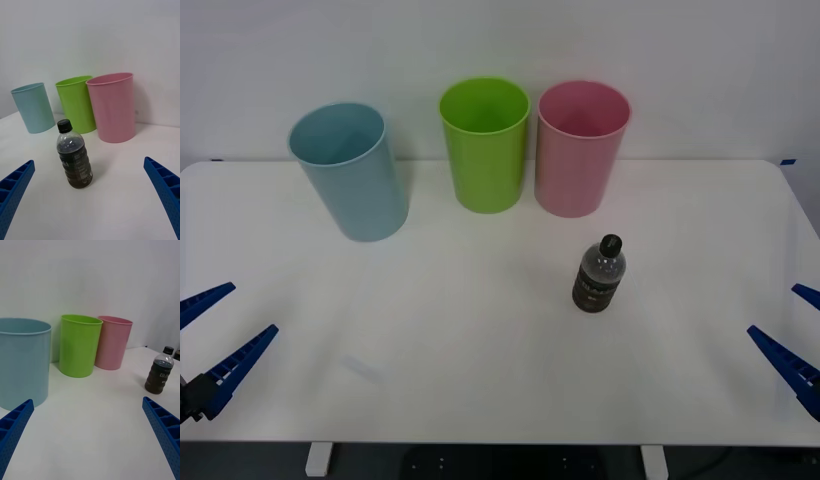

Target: Grasp the object on the table and drop it into the matching bin: aluminum can to the light blue bin, PET bottle to the pink bin.

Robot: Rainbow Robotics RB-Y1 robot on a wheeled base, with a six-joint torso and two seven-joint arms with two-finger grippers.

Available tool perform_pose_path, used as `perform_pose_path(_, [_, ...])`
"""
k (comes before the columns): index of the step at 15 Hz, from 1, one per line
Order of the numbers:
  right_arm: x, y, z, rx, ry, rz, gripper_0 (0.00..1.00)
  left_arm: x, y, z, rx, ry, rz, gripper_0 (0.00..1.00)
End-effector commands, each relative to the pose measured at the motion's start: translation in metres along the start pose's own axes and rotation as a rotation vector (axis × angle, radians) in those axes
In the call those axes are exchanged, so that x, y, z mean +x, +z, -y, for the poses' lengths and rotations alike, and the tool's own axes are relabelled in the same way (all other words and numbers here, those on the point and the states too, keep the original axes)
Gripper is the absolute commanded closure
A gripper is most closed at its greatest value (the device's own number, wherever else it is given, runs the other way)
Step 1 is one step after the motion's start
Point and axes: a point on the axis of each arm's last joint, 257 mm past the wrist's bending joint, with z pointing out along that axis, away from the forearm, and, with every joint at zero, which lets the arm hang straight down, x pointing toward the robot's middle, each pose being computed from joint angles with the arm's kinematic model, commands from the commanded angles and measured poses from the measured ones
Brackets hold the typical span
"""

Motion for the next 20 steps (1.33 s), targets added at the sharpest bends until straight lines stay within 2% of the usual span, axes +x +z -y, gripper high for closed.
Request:
perform_pose_path(1, [0.001,0.002,-0.003,-0.014,-0.008,-0.010,0.00,0.000,0.000,0.000,0.000,0.000,0.000,0.00])
perform_pose_path(8, [0.021,0.016,-0.016,-0.064,-0.051,-0.052,0.00,0.000,0.000,0.000,0.000,0.000,0.000,0.00])
perform_pose_path(10, [0.031,0.027,-0.013,-0.091,-0.137,-0.056,0.00,0.000,0.000,0.000,0.000,0.000,0.000,0.00])
perform_pose_path(12, [0.043,0.036,-0.009,-0.106,-0.174,-0.064,0.00,0.000,0.000,0.000,0.000,0.000,0.000,0.00])
perform_pose_path(14, [0.052,0.045,-0.008,-0.129,-0.164,-0.067,0.00,0.000,0.000,0.000,0.000,0.000,0.000,0.00])
perform_pose_path(16, [0.063,0.053,-0.005,-0.147,-0.175,-0.091,0.00,0.000,0.000,0.000,0.000,0.000,0.000,0.00])
perform_pose_path(20, [0.075,0.067,-0.002,-0.162,-0.176,-0.108,0.00,0.000,0.000,0.000,0.000,0.000,0.000,0.00])
